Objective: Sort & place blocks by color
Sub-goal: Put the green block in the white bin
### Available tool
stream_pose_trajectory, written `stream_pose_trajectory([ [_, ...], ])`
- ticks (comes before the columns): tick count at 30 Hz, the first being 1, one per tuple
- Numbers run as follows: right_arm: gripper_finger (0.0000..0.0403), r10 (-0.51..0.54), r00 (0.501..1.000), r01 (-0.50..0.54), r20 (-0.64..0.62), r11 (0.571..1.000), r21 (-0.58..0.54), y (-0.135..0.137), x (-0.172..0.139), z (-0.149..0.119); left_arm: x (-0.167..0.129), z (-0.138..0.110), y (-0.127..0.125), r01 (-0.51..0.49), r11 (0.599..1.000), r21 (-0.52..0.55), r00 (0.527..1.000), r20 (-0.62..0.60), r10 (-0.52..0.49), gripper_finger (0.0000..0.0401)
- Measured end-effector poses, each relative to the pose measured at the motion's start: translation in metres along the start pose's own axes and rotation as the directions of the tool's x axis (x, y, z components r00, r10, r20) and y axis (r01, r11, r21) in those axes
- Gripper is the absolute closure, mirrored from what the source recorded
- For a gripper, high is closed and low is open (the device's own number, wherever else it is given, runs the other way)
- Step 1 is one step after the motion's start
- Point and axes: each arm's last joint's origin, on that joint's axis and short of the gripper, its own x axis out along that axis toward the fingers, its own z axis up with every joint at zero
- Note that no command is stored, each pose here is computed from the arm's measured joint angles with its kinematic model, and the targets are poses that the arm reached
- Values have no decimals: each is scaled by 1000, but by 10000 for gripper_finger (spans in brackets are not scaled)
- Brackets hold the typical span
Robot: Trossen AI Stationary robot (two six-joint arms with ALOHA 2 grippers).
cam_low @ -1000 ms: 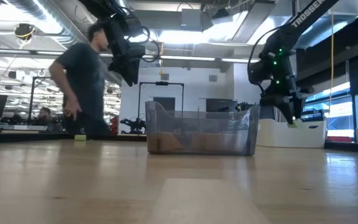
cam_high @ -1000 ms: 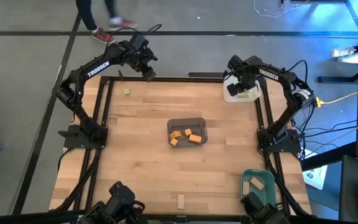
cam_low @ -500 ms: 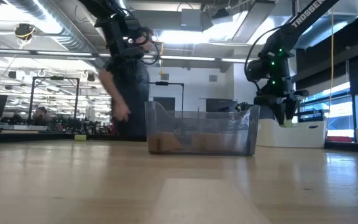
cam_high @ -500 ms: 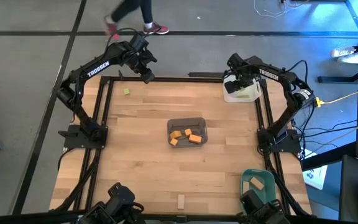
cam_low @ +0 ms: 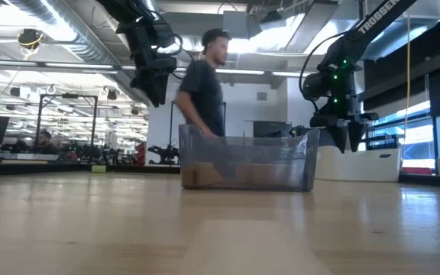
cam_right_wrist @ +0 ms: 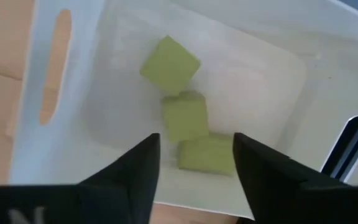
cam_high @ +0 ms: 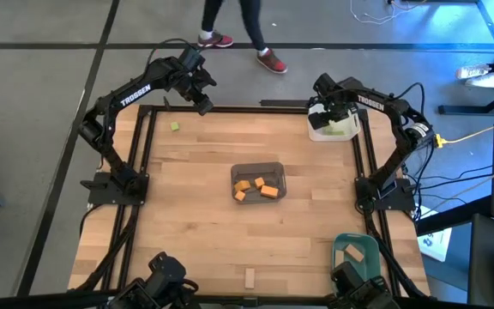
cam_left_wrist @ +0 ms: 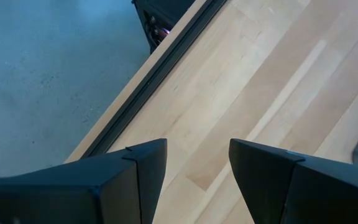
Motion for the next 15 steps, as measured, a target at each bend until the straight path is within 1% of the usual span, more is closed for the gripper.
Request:
stream_pose_trajectory([
  [3,178,0,1000,0,0,1000,-4,0,0,0,0,-1,0,1,1000,-1,1000,-10,-1,234],
  [6,168,0,1000,0,-3,1000,-4,0,0,0,0,-3,0,-15,1000,-20,999,-36,14,234],
  [9,166,-3,1000,3,-17,1000,-6,-1,-5,0,0,-10,4,-84,992,-92,991,-109,74,234],
  [11,166,0,1000,0,-3,1000,-4,-2,-12,1,4,-17,8,-128,986,-110,982,-154,110,234],
  [13,165,10,999,-10,39,1000,-2,-2,-23,2,12,-28,15,-139,978,-156,972,-213,104,234],
  [15,165,22,996,-22,88,1000,-3,-1,-37,3,22,-41,20,-144,962,-234,962,-262,81,234],
])
